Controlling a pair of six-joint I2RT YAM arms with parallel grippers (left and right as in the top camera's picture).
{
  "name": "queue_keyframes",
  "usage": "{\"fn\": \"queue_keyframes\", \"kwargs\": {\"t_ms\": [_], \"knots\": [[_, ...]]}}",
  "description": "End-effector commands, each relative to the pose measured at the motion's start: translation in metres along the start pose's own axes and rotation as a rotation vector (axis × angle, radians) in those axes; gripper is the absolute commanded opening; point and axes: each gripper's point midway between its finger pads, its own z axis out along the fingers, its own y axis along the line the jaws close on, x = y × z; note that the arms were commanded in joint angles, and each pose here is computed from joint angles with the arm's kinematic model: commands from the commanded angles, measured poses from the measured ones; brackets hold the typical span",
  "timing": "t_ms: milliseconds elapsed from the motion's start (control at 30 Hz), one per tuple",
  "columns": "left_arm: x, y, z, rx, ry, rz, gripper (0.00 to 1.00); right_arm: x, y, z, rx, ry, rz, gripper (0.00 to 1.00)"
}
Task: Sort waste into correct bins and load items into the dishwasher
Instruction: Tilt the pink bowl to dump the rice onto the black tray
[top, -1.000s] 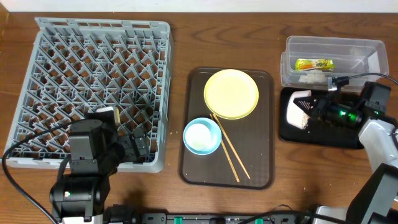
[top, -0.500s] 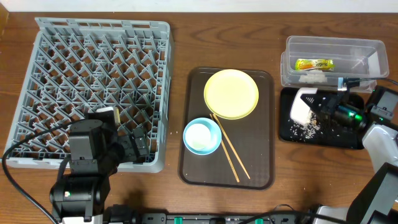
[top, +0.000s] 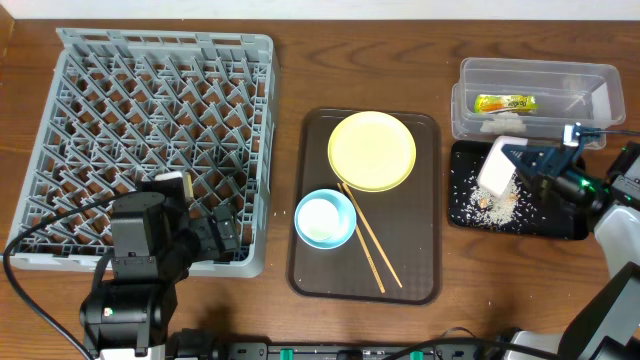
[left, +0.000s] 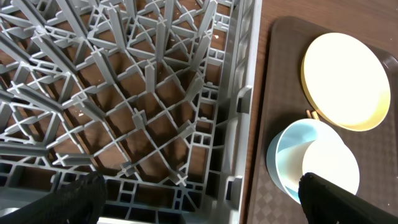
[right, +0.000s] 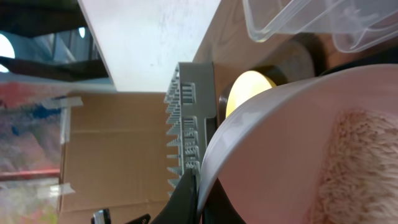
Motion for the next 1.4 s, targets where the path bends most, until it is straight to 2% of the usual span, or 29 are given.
{"fn": "queue_keyframes", "kwargs": {"t_ms": [0,200,433,767,1033,1133,1233,1367], "knots": [[-0.005,-0.002,-0.004,0.005,-0.013,-0.012,1.0,-0.005,0.003,-0.014,-0.037,-0.023,0.034,0.01],[-0.005,-0.002,-0.004,0.005,-0.013,-0.012,1.0,-0.021,-0.009,-0.039,-0.017,-0.117,0.108,0.01],[-0.005,-0.002,-0.004,0.005,-0.013,-0.012,1.0,-0.016,-0.033,-0.047,0.011,-0.163,0.23,0.01],[-0.005,-0.002,-0.004,0.005,-0.013,-0.012,1.0,-0.006,0.012,-0.049,-0.203,-0.052,-0.134,0.01],[-0.005,-0.002,-0.004,0.005,-0.013,-0.012,1.0,-0.006,0.014,-0.049,-0.205,-0.053,-0.153,0.01],[-0.005,-0.002,-0.004,0.005,-0.013,-0.012,1.0,-0.011,0.006,-0.048,-0.163,-0.084,-0.109,0.01],[-0.005,-0.002,-0.004,0.005,-0.013,-0.012,1.0,-0.016,-0.012,-0.046,-0.091,-0.128,0.057,0.01],[-0.005,-0.002,-0.004,0.005,-0.013,-0.012,1.0,-0.016,-0.035,-0.045,0.003,-0.172,0.193,0.01]]}}
